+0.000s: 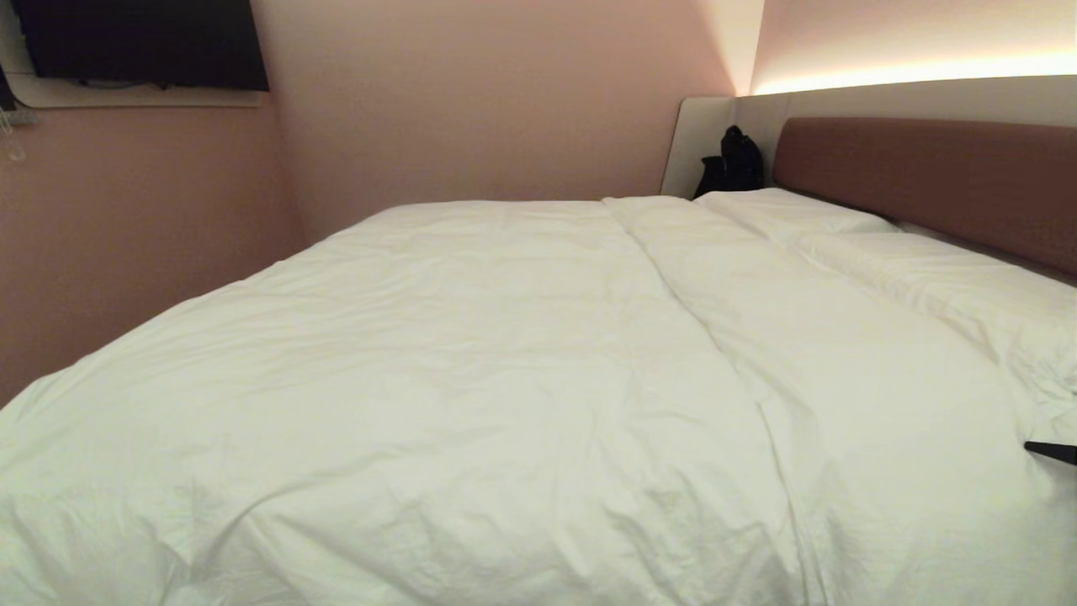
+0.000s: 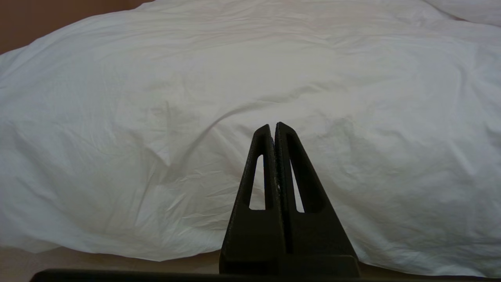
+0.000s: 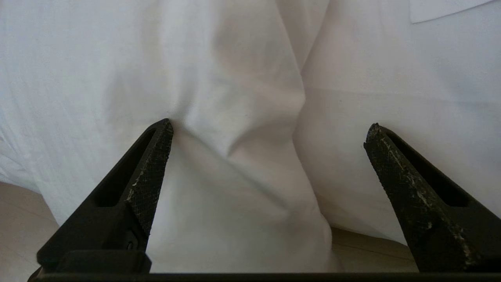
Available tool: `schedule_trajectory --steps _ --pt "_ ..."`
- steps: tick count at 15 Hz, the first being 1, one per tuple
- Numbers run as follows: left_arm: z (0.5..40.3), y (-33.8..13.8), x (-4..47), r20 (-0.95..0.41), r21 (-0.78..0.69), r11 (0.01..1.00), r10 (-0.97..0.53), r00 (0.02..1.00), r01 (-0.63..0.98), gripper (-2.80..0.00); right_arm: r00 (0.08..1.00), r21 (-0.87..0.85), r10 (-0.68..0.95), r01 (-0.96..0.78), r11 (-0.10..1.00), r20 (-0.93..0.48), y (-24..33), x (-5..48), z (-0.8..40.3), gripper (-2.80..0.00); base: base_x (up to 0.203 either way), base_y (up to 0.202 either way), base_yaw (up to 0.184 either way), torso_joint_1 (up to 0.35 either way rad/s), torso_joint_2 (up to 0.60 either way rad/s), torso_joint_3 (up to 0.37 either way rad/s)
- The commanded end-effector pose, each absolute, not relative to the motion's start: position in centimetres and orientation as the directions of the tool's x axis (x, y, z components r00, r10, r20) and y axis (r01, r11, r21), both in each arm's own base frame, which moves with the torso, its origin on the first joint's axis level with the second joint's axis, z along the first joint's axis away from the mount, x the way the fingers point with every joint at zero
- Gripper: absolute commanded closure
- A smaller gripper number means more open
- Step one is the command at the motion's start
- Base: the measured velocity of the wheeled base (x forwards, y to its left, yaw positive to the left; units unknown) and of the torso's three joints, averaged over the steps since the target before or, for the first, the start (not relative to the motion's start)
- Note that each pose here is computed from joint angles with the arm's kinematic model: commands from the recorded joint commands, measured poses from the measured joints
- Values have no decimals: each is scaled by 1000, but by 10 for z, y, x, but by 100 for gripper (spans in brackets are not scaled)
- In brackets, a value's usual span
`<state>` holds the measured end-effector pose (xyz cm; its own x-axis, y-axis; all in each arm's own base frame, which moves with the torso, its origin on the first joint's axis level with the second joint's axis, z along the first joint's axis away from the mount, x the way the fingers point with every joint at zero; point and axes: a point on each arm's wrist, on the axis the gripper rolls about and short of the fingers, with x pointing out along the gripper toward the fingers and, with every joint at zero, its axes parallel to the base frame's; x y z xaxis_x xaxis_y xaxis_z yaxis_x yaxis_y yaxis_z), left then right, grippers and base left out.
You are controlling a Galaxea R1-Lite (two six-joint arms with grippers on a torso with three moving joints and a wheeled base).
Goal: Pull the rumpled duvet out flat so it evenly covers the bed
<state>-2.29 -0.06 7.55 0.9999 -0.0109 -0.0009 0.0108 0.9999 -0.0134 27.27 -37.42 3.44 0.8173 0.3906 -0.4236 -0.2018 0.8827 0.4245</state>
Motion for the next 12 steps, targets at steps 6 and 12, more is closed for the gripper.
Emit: schedule_trajectory --steps 6,12 --pt "76 -1 -23 0 -14 1000 -11 1000 11 0 795 424 438 -255 869 -419 -363 273 34 -280 0 0 0 0 0 0" --pt "75 -1 -23 -1 -14 1000 -11 1000 11 0 775 426 447 -256 868 -447 -353 274 35 -280 0 0 0 0 0 0"
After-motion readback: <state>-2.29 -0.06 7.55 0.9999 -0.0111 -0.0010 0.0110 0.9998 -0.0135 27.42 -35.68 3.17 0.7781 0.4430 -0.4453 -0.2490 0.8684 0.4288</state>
